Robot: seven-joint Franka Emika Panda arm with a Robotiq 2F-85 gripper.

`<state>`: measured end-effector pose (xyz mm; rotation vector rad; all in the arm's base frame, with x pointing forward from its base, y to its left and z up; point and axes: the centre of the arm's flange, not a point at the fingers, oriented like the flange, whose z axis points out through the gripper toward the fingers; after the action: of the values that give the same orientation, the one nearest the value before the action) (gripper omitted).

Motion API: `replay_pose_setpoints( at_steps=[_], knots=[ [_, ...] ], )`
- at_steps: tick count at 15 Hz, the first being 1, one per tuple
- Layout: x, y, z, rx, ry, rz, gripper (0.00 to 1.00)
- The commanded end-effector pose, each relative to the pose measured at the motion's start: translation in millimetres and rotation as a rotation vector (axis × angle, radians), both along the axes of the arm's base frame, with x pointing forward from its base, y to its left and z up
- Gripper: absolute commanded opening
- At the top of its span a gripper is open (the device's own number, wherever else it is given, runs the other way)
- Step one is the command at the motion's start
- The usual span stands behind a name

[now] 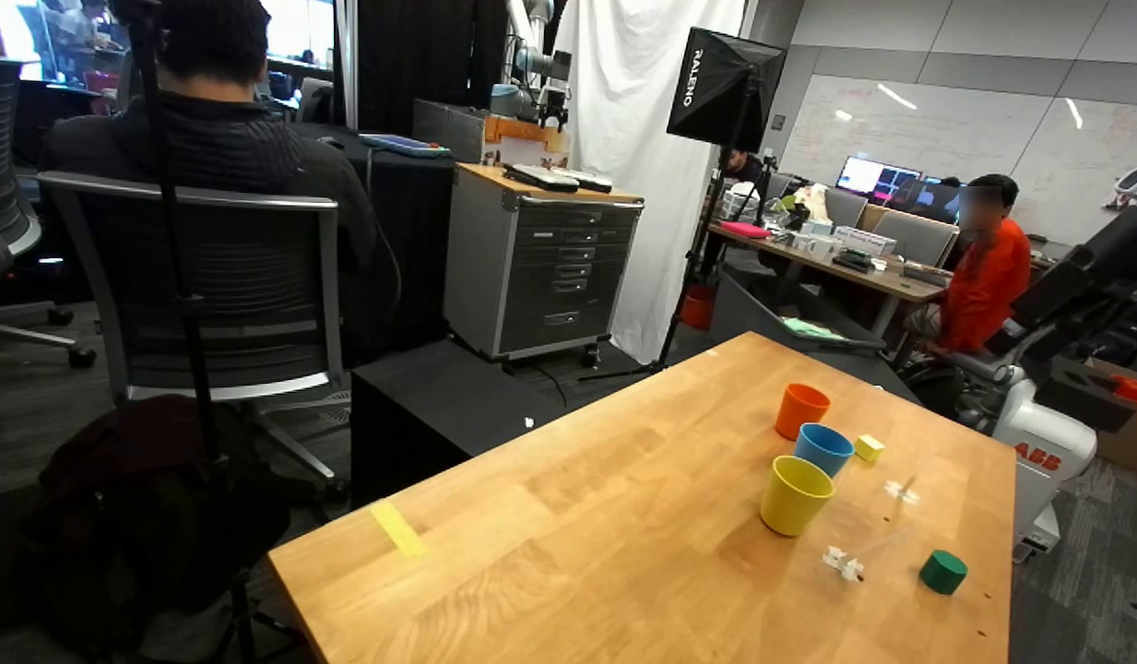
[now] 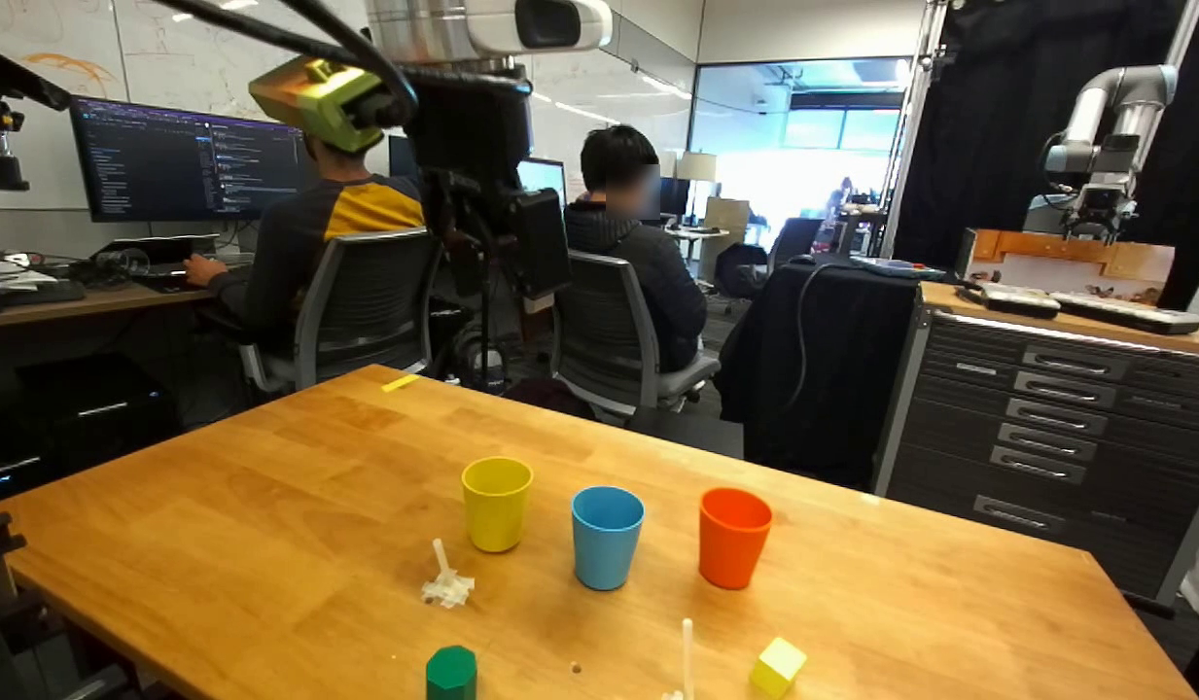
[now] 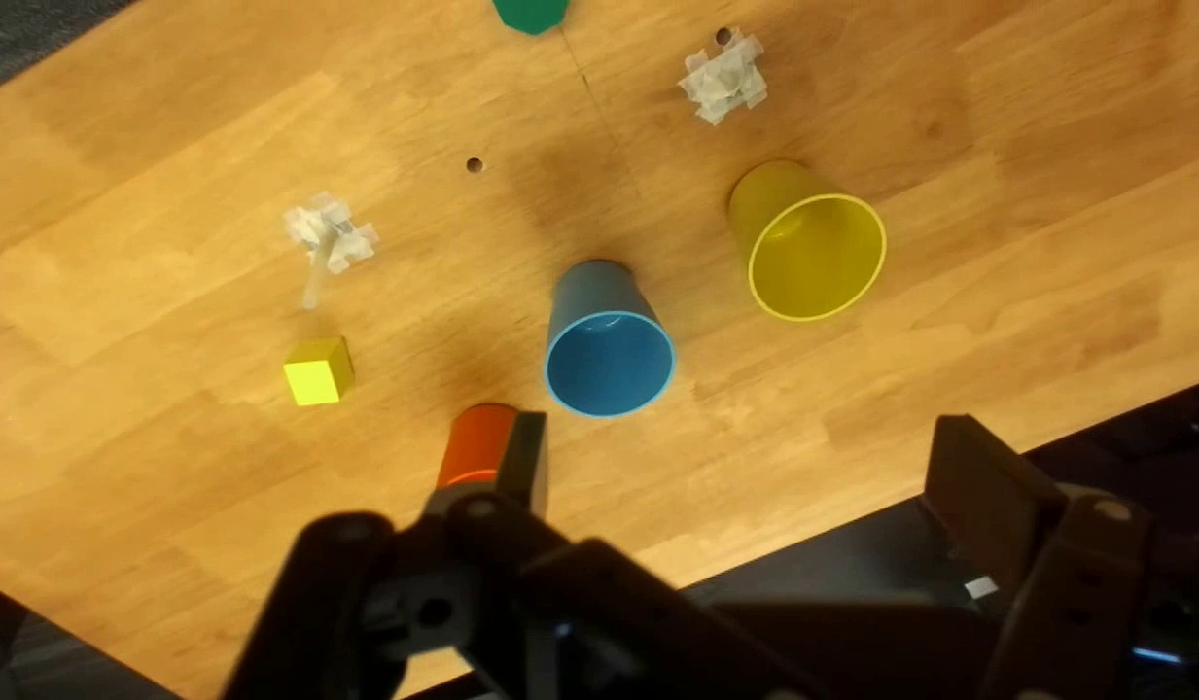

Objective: Take the yellow cup and put it inside the blue cup, then place both inside the orange cup

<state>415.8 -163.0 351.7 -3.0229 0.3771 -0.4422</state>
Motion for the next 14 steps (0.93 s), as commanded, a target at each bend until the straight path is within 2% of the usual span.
replay_pose_setpoints(
  at_steps=[1, 2, 10, 14],
  knots=[
    [25.1, -6.6, 14.3, 0.024, 0.018, 0.017, 1.00],
    [9.0, 0.8, 0.4, 0.006, 0.016, 0.007, 1.00],
    [13.9, -3.6, 8.1, 0.004, 0.016, 0.002, 1.00],
    [11.9, -16.6, -19.7, 0.010, 0.025, -0.051, 1.00]
  ],
)
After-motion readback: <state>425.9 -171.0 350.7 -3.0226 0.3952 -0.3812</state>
